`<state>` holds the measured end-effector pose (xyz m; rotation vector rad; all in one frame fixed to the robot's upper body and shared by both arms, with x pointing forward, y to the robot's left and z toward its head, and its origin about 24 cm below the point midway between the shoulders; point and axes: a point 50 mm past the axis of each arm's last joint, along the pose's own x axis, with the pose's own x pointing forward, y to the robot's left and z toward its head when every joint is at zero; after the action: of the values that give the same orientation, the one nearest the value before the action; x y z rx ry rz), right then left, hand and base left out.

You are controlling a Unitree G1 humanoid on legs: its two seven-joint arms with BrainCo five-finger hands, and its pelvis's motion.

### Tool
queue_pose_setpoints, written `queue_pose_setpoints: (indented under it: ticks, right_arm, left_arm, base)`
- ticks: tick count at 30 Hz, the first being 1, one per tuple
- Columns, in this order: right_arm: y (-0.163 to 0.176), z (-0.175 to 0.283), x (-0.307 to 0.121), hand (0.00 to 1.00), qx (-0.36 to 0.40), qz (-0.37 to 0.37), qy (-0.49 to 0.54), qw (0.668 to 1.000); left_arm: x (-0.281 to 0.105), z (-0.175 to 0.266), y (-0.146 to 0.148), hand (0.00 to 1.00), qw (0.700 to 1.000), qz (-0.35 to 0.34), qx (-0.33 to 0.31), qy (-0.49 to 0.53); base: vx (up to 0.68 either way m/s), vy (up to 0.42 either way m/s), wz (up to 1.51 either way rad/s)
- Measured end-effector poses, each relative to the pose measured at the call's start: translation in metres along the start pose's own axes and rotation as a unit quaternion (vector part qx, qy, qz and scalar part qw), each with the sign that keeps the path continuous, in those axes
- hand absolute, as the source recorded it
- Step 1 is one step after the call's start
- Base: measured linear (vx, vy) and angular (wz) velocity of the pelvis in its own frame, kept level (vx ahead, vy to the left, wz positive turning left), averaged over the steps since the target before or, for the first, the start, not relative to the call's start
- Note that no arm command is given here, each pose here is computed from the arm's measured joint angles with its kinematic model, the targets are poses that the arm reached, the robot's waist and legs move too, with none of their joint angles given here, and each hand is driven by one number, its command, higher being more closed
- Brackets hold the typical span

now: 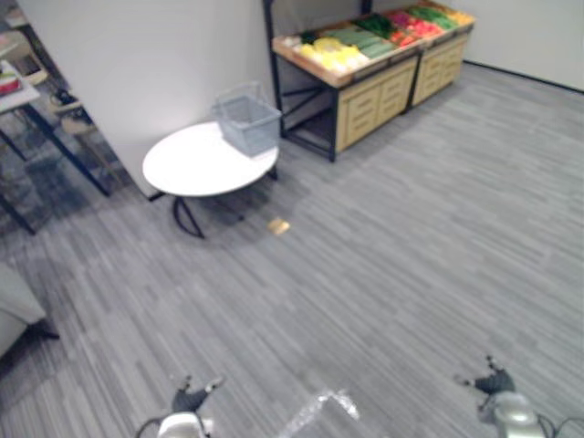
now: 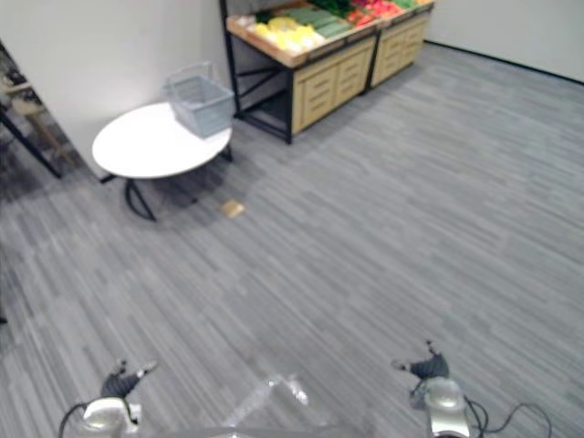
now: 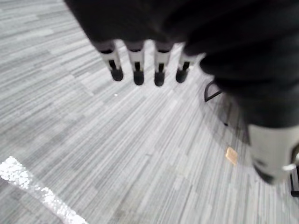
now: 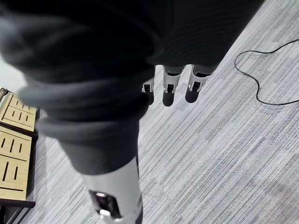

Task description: Pick vegetable in the basket

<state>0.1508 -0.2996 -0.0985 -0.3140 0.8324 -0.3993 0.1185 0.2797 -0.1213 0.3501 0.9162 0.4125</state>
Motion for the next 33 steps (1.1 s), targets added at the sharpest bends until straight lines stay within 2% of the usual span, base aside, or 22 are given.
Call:
queue_pose_setpoints:
  ticks: [16, 21, 27, 33]
  right_arm:
    - [0.009, -0.021, -0.004, 0.0, -0.015, 0.02, 0.04, 0.999]
    - [0.011, -0.006, 0.002, 0.0, -0.006, 0.018, 0.021, 1.0]
    - [0.016, -0.006, 0.003, 0.0, -0.012, 0.027, 0.03, 0.999]
    - [-0.001, -0.003, 0.007, 0.0, -0.03, 0.003, 0.026, 0.999]
  left_arm:
    - [-0.004, -0.012, -0.013, 0.0, 0.999, -0.021, 0.013, 0.025]
    - [-0.001, -0.005, -0.013, 0.0, 1.0, -0.021, 0.01, 0.017]
    - [0.0, -0.007, -0.007, 0.0, 0.999, -0.007, -0.028, 0.027]
    - [-0.003, -0.011, -0.014, 0.0, 0.998, -0.014, -0.052, 0.036]
  base:
    - [-0.03, -0.01, 0.07]
    - [0.06, -0.015, -0.04]
    - [0.08, -0.085, -0.21]
    - [0.22, -0.022, -0.38]
